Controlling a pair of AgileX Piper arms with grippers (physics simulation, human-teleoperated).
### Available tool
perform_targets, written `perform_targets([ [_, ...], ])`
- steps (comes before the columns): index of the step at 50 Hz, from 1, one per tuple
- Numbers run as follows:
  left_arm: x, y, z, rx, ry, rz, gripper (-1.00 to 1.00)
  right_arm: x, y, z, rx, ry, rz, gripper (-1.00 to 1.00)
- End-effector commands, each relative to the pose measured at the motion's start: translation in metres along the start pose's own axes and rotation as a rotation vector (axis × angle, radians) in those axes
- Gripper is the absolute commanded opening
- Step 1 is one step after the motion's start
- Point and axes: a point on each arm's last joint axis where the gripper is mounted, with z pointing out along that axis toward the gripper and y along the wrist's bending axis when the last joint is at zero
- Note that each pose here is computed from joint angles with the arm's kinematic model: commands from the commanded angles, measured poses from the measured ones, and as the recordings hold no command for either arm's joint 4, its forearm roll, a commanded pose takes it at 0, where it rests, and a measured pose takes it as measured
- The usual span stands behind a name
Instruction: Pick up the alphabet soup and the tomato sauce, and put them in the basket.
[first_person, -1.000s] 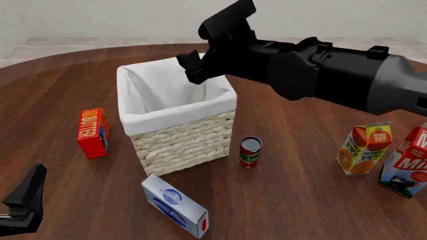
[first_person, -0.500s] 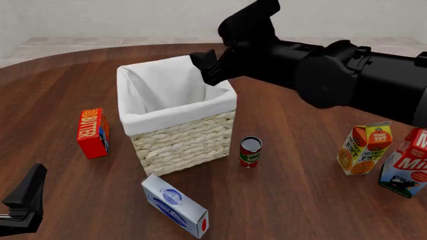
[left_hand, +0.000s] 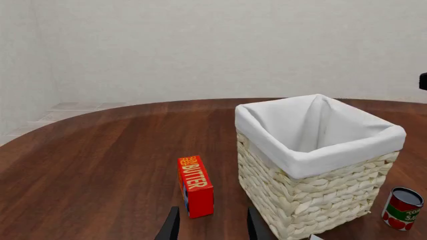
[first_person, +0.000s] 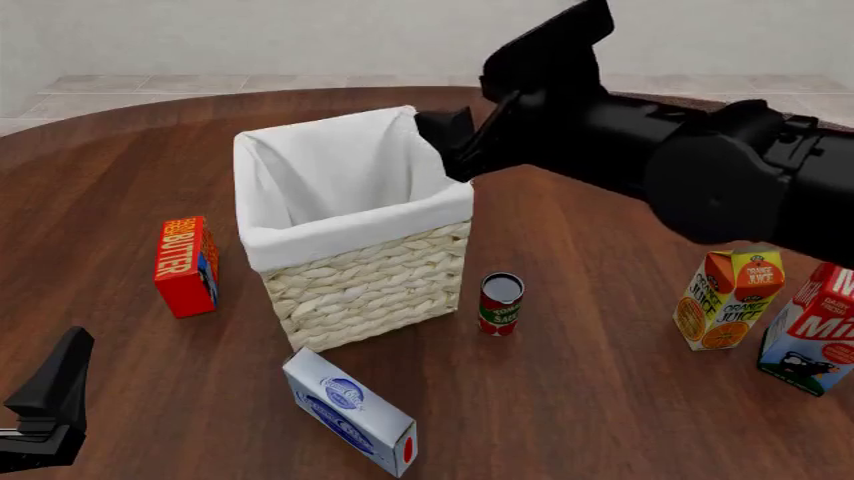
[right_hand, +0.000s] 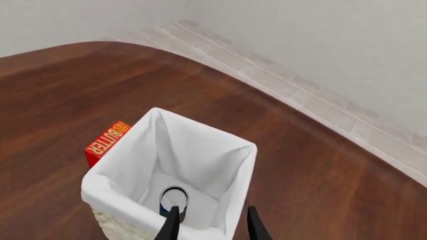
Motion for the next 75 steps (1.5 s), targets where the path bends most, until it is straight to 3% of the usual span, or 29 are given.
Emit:
perform_targets([
  [1,0.000,0.000,0.000,0.000,0.000,0.000,1.00,0.006,-0.003,-0.012,0.014,0.002,0.011,1.00],
  [48,0.000,0.000,0.000,0.000,0.000,0.000,1.00,0.041,-0.005,-0.029,0.031,0.070,0.042,1.00],
  [75,0.000,0.000,0.000,0.000,0.000,0.000,1.00,0.075,-0.004,-0.032,0.038,0.148,0.069,1.00],
])
